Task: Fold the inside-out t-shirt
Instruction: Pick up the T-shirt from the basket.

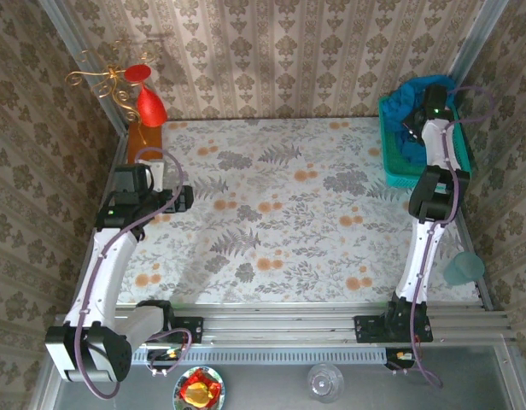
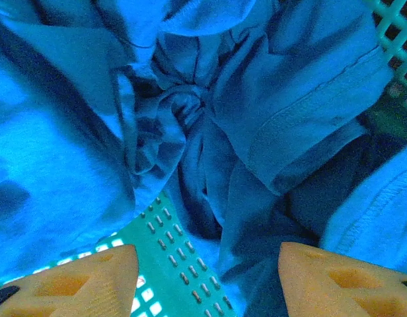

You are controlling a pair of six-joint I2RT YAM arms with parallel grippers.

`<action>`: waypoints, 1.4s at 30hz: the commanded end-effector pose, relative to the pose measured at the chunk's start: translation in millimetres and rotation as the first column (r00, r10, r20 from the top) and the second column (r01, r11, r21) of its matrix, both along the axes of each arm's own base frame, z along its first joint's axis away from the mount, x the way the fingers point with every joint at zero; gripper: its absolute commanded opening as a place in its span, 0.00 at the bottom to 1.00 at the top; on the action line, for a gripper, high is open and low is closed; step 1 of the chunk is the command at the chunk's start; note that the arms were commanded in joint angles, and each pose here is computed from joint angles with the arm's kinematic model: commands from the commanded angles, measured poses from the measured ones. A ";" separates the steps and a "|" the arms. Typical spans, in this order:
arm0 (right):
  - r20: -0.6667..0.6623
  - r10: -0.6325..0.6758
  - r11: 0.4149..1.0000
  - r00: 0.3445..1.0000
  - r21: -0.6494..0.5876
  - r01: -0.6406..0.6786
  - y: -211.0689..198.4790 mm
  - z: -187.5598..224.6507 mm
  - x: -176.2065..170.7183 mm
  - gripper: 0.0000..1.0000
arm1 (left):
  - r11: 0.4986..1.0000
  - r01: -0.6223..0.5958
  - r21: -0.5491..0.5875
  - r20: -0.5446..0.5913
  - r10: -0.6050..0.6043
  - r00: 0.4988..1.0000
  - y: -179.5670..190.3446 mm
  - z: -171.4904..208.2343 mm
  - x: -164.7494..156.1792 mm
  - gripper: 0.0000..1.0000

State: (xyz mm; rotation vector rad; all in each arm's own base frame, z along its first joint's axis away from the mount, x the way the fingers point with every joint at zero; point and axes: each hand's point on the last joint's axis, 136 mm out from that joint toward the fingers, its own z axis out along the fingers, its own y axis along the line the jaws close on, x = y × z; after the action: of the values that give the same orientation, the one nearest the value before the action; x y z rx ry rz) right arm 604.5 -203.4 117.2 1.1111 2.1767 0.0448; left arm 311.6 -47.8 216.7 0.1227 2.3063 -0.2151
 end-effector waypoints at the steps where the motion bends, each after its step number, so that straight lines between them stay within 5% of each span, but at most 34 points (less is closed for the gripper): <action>1: -0.051 -0.054 0.997 0.997 0.045 0.057 -2.9 -14.8 -6.9 0.57 | 1.000 0.012 -0.001 -0.004 -0.012 1.000 -0.2 -4.1 -1.2 1.00; 13: -0.088 -0.053 0.998 0.995 0.041 0.057 -2.3 -21.1 -13.7 0.41 | 1.000 0.009 0.003 -0.031 -0.009 0.999 1.0 -9.7 -1.8 1.00; 21: -0.154 -0.126 0.991 0.980 -0.065 0.117 -13.3 0.5 -38.1 0.65 | 1.000 -0.007 0.017 -0.047 0.008 0.999 4.4 -12.9 -1.2 1.00; 32: -0.220 -0.099 0.995 0.970 -0.018 0.098 -2.8 -28.2 -40.5 0.77 | 0.997 -0.043 0.060 -0.049 0.046 0.998 14.4 -13.7 -2.8 1.00; 38: -0.246 -0.086 0.996 0.965 0.004 0.090 2.0 -44.9 -39.7 0.77 | 0.997 -0.040 0.059 -0.047 0.042 0.998 13.9 -13.5 -3.1 1.00; 42: -0.240 -0.076 0.997 0.968 -0.003 0.078 0.8 -45.8 -37.2 0.62 | 0.998 -0.035 0.061 -0.047 0.037 0.998 13.8 -13.7 -3.3 1.00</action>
State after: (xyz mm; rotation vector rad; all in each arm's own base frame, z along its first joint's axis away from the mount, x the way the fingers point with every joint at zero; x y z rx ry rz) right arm 566.8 -207.4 85.9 1.2570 2.3065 -0.1319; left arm 311.0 -38.0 204.5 0.0958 2.3554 -0.1554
